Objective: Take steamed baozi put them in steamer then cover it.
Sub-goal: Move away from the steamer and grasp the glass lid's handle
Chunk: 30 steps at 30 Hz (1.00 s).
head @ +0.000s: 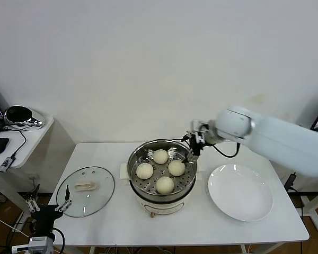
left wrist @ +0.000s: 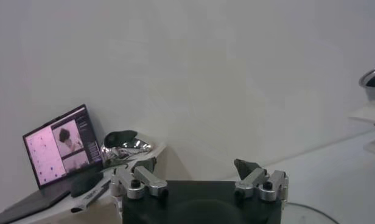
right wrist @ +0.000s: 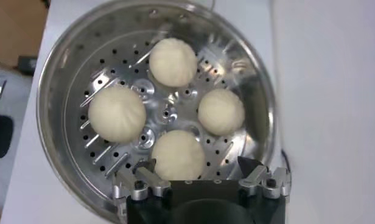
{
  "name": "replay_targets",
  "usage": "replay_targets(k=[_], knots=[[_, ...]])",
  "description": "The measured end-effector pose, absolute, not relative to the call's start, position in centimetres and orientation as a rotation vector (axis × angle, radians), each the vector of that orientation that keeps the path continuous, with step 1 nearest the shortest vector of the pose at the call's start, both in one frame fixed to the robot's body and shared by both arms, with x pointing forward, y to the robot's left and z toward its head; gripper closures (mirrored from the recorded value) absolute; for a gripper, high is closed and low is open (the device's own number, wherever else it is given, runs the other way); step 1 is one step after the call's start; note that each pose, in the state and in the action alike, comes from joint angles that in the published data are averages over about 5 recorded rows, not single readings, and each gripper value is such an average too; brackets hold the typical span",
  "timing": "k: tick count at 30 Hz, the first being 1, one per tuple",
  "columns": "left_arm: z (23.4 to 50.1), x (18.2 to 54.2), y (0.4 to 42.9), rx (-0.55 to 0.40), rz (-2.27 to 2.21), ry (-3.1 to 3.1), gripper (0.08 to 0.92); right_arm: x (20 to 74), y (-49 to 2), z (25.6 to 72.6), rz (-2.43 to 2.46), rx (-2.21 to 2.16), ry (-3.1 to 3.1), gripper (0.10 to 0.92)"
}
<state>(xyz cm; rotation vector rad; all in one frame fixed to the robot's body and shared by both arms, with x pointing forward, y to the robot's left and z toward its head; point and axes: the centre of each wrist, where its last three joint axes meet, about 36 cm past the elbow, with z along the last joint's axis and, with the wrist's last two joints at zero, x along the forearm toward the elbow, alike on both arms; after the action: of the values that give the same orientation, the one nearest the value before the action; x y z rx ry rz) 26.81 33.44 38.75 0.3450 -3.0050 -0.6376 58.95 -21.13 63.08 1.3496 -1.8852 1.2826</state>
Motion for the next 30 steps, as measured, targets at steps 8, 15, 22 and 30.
replay_targets(k=[8,15,22,30], knots=[[38.2,26.9,33.0,0.375,-0.640,-3.010,0.177,54.3,-26.4,58.6,1.244,1.260,-2.368,0.200],[37.5,26.7,32.0,0.386,-0.671,-3.013,0.177,51.5,-28.5,53.6,1.139,1.152,-2.822,0.200],[36.5,26.7,30.9,0.391,-0.712,-3.034,0.177,47.2,-31.5,46.7,0.856,0.858,-3.193,0.200],[34.8,26.8,31.2,0.421,-0.948,-3.046,0.177,41.6,-35.6,41.1,0.631,0.335,-3.370,0.200]])
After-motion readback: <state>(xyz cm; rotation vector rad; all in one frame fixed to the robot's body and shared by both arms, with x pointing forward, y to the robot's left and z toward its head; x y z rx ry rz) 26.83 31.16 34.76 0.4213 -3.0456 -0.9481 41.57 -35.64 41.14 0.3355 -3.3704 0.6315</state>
